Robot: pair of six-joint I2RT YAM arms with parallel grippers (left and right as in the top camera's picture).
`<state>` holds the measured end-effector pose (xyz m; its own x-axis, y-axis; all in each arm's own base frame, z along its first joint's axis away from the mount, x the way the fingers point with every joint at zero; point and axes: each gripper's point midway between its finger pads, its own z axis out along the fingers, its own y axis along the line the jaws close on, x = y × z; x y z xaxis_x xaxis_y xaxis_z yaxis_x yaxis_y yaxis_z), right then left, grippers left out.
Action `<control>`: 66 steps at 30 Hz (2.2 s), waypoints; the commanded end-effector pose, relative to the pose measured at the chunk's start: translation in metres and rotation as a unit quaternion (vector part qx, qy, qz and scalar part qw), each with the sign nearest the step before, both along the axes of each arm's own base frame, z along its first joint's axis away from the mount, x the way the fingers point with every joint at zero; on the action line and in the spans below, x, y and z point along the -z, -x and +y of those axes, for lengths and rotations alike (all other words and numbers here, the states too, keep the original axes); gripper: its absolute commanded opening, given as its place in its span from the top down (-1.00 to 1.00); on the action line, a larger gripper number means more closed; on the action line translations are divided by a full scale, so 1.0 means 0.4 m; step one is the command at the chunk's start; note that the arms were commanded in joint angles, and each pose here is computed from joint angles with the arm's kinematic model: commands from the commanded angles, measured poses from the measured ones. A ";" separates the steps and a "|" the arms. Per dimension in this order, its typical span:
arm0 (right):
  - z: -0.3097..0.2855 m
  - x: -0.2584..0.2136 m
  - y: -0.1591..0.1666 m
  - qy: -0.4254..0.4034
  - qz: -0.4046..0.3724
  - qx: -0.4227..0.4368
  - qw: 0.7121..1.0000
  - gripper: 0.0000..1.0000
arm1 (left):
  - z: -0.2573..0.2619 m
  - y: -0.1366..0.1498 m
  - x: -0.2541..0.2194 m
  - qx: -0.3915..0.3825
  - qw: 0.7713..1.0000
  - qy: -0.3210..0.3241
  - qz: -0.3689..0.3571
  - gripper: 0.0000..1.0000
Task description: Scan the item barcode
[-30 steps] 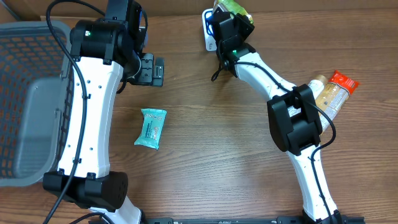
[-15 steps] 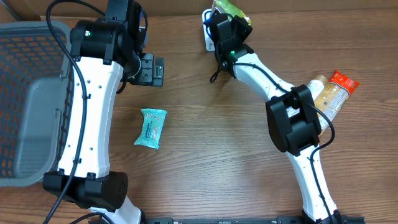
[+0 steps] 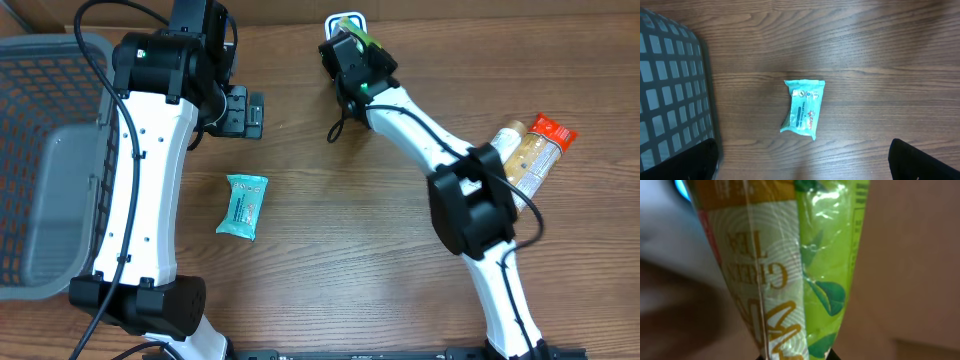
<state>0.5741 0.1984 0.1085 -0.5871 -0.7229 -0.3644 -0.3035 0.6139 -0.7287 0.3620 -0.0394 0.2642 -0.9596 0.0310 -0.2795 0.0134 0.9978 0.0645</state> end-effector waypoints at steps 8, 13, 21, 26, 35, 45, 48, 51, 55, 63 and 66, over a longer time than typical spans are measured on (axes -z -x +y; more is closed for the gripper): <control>-0.068 -0.406 0.322 -0.480 0.131 0.125 0.858 0.93 | 0.004 -0.005 0.005 0.005 1.000 -0.002 0.002 -0.99; -0.221 -0.280 0.351 -0.482 0.184 0.261 0.816 0.93 | 0.004 -0.005 0.005 0.005 1.000 -0.002 0.002 -1.00; -0.363 -0.003 0.348 -0.486 0.191 0.386 0.760 0.93 | 0.004 -0.005 0.005 0.005 1.000 -0.002 0.002 -0.99; -0.430 0.106 0.369 -0.489 0.182 0.419 0.743 0.93 | 0.004 -0.005 0.005 0.005 1.000 -0.002 0.002 -0.99; -0.588 0.243 0.445 -0.497 0.141 0.524 0.677 0.93 | 0.004 -0.005 0.005 0.005 1.000 -0.002 0.002 -0.99; -0.631 0.248 0.505 -0.530 0.168 0.572 0.603 0.00 | 0.004 -0.005 0.005 0.005 1.000 -0.002 0.002 -0.99; -0.622 0.211 0.511 -0.536 0.173 0.556 0.611 -0.38 | 0.004 -0.005 0.005 0.005 1.000 -0.002 0.002 -1.00; -0.623 0.141 0.505 -0.543 0.159 0.535 0.627 -0.43 | 0.004 -0.005 0.005 0.005 1.000 -0.002 0.002 -0.99; -0.594 0.003 0.489 -0.577 0.141 0.471 0.652 -0.87 | 0.004 -0.005 0.005 0.005 1.000 -0.002 0.002 -1.00; -0.400 -0.113 0.501 -0.631 0.198 0.334 0.672 -1.00 | 0.004 -0.005 0.005 0.005 1.000 -0.002 0.002 -0.99; -0.299 -0.105 0.507 -0.622 0.225 0.291 0.691 -1.00 | 0.003 -0.006 0.005 0.005 1.000 -0.002 0.001 -0.99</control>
